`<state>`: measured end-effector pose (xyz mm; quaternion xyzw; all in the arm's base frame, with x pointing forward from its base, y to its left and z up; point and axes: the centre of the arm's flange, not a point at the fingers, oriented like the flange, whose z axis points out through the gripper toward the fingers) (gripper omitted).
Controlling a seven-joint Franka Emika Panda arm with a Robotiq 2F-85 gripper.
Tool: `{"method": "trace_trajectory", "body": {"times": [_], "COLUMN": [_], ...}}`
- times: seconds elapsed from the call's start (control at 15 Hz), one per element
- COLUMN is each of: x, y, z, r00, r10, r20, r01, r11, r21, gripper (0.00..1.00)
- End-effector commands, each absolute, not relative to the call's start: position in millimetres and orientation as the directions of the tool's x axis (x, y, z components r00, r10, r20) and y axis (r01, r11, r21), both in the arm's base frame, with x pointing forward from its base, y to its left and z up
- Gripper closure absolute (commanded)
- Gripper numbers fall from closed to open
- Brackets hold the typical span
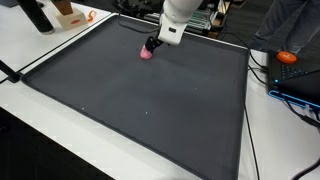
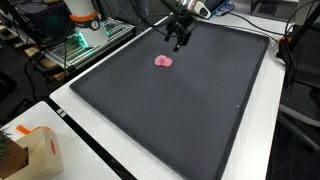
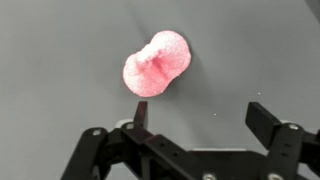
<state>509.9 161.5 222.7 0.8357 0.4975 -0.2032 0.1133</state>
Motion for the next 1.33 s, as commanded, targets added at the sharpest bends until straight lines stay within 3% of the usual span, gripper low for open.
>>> {"method": "trace_trajectory", "body": {"times": [0.0, 0.8, 0.87, 1.27], "x": [504, 489, 513, 513], "y": [143, 91, 97, 97], "z": [253, 325, 316, 318], "r00": [0.573, 0.941, 0.903, 0.907], "r10": [0.732, 0.303, 0.382, 0.376], "r20": [-0.369, -0.152, -0.194, -0.189], "r01": [0.779, 0.304, 0.385, 0.379], "r11": [-0.626, -0.952, -0.923, -0.925], "r21": [-0.030, -0.014, -0.024, -0.021], "gripper": [0.00, 0.00, 0.00, 0.00]}}
